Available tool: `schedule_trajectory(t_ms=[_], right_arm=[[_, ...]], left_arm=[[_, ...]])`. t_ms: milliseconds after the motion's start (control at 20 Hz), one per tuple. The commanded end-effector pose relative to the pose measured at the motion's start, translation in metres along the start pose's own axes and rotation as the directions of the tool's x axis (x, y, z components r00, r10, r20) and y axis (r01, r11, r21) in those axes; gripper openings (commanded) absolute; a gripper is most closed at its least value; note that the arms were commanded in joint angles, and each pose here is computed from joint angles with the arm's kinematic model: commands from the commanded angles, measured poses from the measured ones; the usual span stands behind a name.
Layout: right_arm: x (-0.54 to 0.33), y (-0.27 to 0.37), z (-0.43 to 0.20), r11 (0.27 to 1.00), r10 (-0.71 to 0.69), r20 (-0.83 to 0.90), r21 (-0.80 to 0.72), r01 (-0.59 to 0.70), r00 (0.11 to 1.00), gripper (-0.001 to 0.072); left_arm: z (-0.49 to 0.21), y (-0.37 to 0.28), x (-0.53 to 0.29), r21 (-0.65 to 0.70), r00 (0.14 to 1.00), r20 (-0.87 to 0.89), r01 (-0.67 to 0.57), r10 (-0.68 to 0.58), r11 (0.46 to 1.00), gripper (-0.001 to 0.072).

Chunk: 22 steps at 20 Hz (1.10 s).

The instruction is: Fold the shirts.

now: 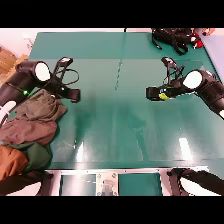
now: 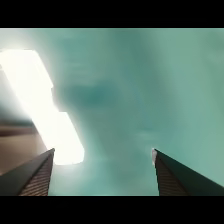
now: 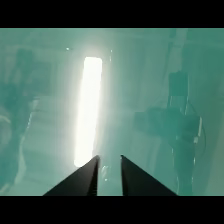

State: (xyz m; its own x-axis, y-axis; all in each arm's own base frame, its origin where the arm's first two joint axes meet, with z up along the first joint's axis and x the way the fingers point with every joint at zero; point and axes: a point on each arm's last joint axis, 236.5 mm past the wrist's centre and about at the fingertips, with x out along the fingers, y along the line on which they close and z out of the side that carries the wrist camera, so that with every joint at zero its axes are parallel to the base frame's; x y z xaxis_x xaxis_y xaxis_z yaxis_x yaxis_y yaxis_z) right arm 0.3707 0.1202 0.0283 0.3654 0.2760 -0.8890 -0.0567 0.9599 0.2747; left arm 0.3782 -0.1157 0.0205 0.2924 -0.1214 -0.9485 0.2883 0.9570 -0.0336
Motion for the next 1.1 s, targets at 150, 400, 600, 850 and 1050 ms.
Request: schedule_trajectory(t_ms=[150, 400, 600, 850, 1050], right_arm=[[0.000, -0.003, 0.009, 1.000, -0.002, 0.037, 0.006, 0.001, 0.999, 0.0202], [-0.004, -0.024, 0.016, 0.998, -0.028, 0.054, 0.053, 0.025, 0.998, 0.0188], [-0.012, -0.063, 0.019, 0.985, -0.070, 0.048, 0.158, 0.062, 0.996, 0.0036], [-0.022, -0.105, 0.020, 0.967, -0.115, 0.051, 0.234, 0.100, 0.992, 0.0017], [-0.032, -0.138, 0.018, 0.950, -0.150, 0.050, 0.283, 0.130, 0.987, 0.0015]], left_arm=[[-0.026, 0.140, -0.011, 0.003, 0.919, -0.077, -0.387, 0.386, 0.922, 0.0713], [-0.088, 0.148, 0.053, -0.097, 0.947, -0.211, -0.268, 0.244, 0.959, 0.0713], [-0.083, 0.139, 0.077, -0.050, 0.960, -0.200, -0.212, 0.198, 0.976, 0.0028], [-0.013, 0.111, 0.027, -0.092, 0.994, -0.062, -0.098, 0.092, 0.991, 0.0022], [0.095, 0.007, -0.082, 0.072, 0.969, 0.236, 0.059, -0.074, 0.996, 0.0022]])
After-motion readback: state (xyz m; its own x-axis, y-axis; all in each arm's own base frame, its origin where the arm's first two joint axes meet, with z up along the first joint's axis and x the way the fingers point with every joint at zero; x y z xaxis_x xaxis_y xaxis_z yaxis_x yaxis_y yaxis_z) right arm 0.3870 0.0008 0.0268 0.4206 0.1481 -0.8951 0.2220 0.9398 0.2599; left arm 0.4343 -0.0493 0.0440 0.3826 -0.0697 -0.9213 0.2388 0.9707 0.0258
